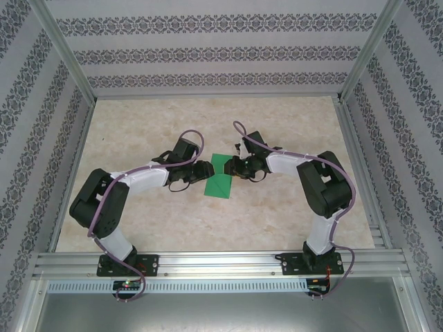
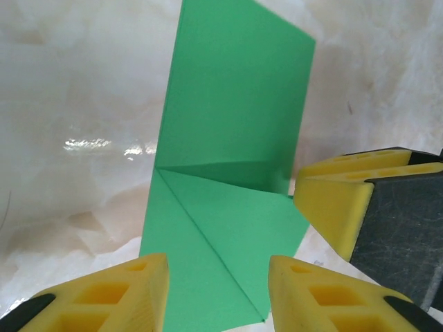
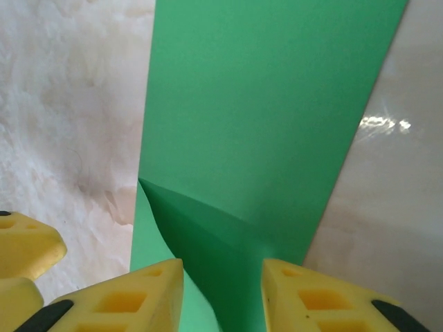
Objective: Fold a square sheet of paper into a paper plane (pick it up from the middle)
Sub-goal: Turn over the paper at the center of the table.
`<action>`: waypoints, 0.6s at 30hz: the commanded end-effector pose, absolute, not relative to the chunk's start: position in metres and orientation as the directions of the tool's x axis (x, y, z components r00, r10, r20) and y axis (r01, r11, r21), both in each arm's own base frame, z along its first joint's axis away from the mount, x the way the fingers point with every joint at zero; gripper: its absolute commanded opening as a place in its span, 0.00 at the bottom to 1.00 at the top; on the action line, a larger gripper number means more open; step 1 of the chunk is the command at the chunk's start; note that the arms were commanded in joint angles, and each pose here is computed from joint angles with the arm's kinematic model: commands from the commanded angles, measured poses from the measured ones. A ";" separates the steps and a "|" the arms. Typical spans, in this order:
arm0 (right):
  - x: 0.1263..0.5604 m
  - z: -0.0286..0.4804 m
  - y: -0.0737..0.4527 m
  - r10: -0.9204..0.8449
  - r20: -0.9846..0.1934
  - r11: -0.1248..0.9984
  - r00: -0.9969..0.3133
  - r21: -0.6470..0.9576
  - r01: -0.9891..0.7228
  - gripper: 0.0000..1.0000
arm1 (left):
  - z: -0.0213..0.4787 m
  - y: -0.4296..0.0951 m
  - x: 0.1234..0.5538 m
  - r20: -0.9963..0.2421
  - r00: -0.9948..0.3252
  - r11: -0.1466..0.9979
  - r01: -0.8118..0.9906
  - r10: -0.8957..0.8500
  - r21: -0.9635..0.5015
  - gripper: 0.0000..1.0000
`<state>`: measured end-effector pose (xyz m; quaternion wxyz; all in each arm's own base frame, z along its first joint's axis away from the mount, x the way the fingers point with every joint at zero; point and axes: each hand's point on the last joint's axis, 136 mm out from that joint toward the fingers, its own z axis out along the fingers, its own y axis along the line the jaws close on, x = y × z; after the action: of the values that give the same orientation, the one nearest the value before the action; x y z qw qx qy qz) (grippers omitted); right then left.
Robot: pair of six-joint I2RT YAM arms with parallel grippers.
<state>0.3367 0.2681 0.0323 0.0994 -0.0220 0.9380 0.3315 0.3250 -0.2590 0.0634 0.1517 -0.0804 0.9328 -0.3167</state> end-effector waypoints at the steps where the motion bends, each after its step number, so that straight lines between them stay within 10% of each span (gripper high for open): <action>1: 0.348 0.038 0.273 0.014 -0.231 0.746 -0.973 0.651 -0.144 0.27 | 0.066 -0.267 0.332 -0.229 -0.938 0.745 -0.043 -0.259 -0.665 0.43; 18: 0.348 0.022 0.254 0.087 -0.204 0.749 -0.975 0.658 -0.071 0.05 | 0.043 -0.282 0.331 -0.140 -0.960 0.705 -0.077 -0.244 -0.705 0.42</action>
<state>0.3432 0.2546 0.0215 0.1030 0.0010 0.9334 0.3437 0.3202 -0.2769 0.0334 0.0991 -0.0861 0.9273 -0.3505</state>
